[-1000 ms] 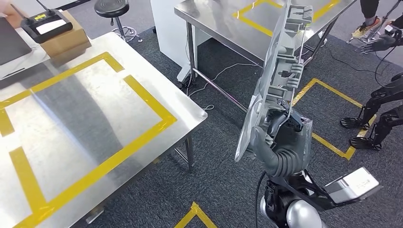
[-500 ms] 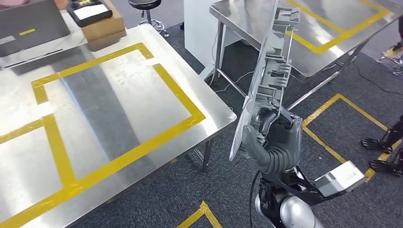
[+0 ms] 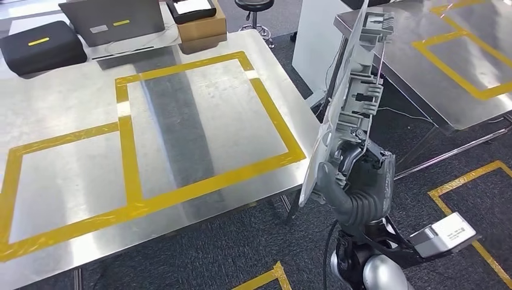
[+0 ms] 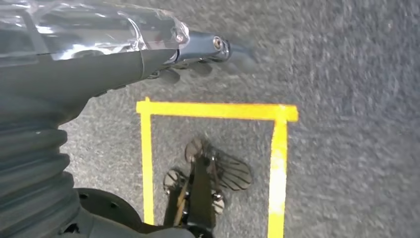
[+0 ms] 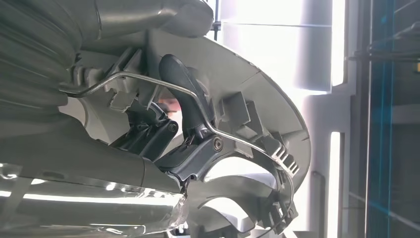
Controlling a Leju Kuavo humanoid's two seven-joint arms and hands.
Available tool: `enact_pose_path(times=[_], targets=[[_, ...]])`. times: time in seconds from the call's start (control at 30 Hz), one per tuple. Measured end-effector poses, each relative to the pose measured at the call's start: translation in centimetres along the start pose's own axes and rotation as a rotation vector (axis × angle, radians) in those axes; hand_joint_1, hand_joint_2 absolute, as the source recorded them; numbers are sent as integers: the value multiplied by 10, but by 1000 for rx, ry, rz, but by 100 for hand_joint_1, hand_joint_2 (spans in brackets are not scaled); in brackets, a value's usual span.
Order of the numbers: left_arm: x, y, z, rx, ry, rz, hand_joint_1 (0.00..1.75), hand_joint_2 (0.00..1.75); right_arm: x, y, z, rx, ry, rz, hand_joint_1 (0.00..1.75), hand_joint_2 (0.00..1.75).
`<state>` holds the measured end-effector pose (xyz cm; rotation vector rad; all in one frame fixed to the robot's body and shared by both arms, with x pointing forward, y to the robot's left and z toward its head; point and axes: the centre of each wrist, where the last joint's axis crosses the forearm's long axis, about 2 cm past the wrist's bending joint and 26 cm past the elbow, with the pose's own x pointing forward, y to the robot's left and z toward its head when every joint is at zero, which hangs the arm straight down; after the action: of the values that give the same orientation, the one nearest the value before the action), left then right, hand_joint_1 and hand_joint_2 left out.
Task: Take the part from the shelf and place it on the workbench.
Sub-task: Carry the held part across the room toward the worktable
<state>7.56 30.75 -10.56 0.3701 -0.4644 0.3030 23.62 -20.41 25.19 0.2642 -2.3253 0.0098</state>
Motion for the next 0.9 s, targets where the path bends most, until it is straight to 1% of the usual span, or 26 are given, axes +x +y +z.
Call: enact_pose_path(times=[0.43,0.63,0.9], targets=[[-1,-1,1,-4,-8,1,0,175,-1,1,1,2,16,-3,154,175],[3,-3,0,-6,-16,4,0,175,-2,0,5,0,34,-1,154,175],[0,-7,2,-13,-10,8,0,175,-3,0,6,-2,43,3,154,175]])
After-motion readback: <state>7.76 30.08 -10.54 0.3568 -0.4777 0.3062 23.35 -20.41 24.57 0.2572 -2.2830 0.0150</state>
